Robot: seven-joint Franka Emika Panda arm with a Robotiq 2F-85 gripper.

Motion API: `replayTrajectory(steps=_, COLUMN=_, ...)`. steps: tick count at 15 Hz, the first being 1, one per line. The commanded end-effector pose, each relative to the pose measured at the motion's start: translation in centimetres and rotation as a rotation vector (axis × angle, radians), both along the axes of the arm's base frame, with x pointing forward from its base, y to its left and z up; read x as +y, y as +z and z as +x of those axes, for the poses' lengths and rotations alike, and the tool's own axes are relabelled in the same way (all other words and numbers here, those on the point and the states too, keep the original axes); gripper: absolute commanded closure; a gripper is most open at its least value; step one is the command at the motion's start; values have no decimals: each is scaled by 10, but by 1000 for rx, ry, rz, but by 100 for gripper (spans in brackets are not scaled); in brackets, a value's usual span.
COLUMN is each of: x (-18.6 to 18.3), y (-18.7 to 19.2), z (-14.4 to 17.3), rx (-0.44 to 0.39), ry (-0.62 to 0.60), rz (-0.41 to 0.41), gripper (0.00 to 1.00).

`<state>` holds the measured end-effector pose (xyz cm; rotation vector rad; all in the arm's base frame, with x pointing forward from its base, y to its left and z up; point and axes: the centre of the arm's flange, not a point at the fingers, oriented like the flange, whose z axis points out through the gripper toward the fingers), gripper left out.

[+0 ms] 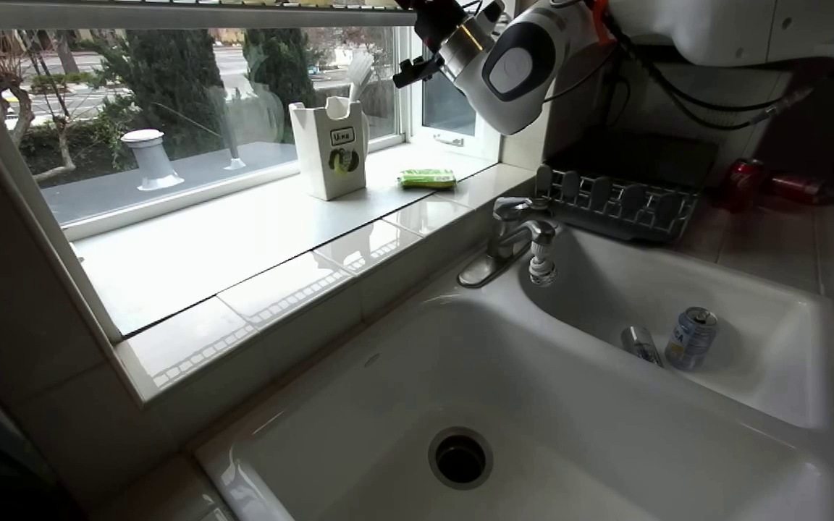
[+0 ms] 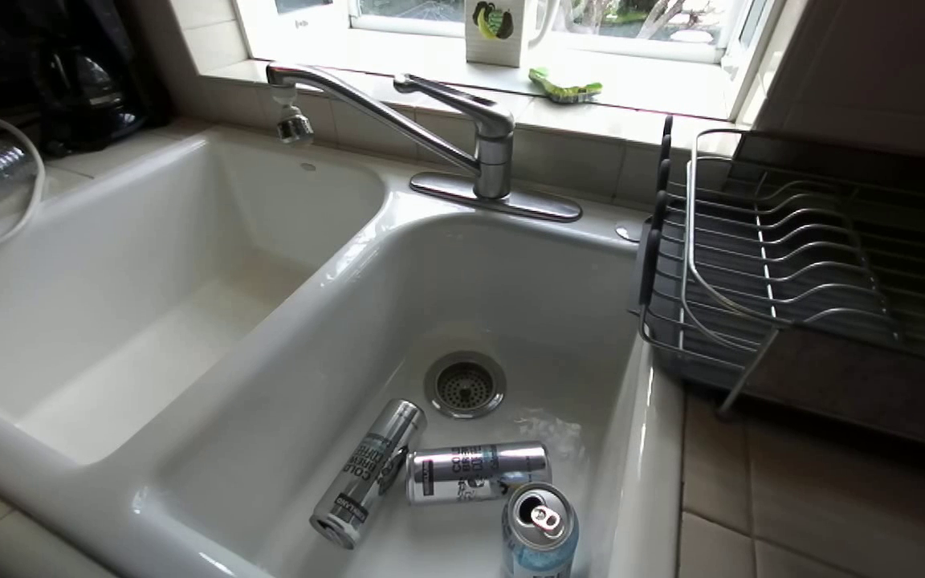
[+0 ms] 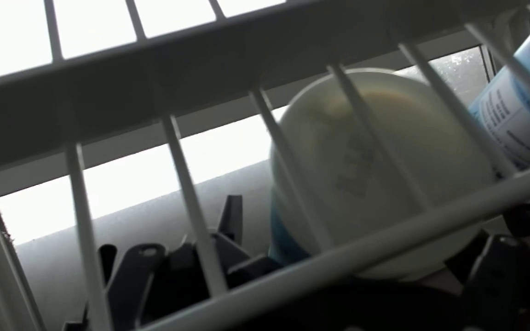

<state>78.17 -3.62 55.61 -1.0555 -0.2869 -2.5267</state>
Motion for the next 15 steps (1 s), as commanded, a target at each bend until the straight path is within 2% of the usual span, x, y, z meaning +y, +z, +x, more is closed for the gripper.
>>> replayTrajectory(steps=1, x=9, y=4, z=-11, rx=-21, ry=0, rz=-30, gripper=0)
replayTrajectory(steps=4, x=10, y=22, z=-27, rx=-67, ry=-18, rz=-82, gripper=0)
replayTrajectory(steps=9, x=-6, y=49, z=-50, rx=-48, ry=-81, rz=-146, gripper=0)
replayTrajectory(steps=11, x=-12, y=58, z=-62, rx=-1, ry=-95, rz=-166, gripper=0)
replayTrajectory(steps=15, x=-6, y=62, z=-87, rx=159, ry=-117, rz=-187, gripper=0)
